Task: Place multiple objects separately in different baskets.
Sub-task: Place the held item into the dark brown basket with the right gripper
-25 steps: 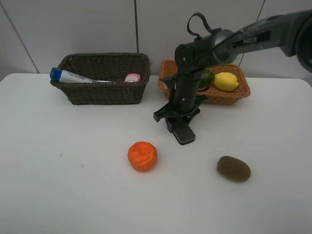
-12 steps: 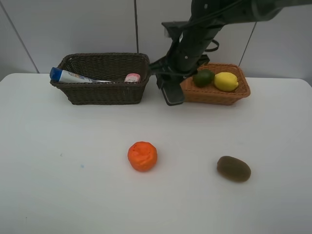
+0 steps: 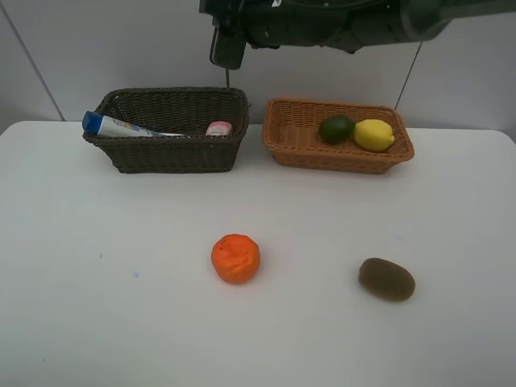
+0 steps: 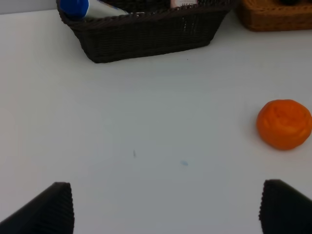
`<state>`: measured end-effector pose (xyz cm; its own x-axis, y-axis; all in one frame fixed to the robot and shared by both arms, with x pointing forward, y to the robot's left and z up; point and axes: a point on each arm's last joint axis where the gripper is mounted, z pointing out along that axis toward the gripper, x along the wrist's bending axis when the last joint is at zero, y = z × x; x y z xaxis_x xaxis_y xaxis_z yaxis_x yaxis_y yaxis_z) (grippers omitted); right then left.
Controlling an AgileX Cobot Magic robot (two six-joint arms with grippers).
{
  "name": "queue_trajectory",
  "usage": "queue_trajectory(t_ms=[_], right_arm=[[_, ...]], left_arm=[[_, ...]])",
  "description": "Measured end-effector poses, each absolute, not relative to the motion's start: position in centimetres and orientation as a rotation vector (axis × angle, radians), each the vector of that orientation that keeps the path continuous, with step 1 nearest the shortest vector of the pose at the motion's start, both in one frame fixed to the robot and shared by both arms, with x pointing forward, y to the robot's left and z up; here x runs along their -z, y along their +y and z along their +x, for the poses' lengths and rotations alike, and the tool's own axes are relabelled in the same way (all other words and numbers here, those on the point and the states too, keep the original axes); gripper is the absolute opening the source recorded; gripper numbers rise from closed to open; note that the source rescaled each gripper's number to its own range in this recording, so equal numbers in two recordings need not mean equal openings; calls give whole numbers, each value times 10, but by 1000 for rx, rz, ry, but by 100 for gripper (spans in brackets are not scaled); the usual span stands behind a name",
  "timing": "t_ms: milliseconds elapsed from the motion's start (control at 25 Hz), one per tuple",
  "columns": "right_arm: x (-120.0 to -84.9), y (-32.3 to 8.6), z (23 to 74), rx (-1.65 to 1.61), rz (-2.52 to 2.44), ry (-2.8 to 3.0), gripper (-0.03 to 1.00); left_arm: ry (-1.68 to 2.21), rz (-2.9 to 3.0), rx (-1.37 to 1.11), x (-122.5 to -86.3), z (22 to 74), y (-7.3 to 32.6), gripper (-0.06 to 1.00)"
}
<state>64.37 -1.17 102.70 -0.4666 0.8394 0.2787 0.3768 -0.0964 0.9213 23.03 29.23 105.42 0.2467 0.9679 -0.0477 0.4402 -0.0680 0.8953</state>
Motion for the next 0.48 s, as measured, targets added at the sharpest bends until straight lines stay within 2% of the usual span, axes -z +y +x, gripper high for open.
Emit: queue_trajectory(t_ms=[280,320,400,440,480], right_arm=[[-978,12,645,-1553,1206,1843,38],[-975,12,645,-1546,1197,1851,49],[-969,13,646,-1534,1197,1862,78],[-967,13,646,-1529,1198,1868,87],[-966,13,646,-1522,1198,1876,91]], left_arm=[[1326,1655,-768,-1054,230,292,100],[1326,1655,-768,-1054,230,292,100],[1326,1655,-768,-1054,230,292,100],[1326,1655,-768,-1054,230,292,100],[1326,1655,-768,-1054,230,292,100]])
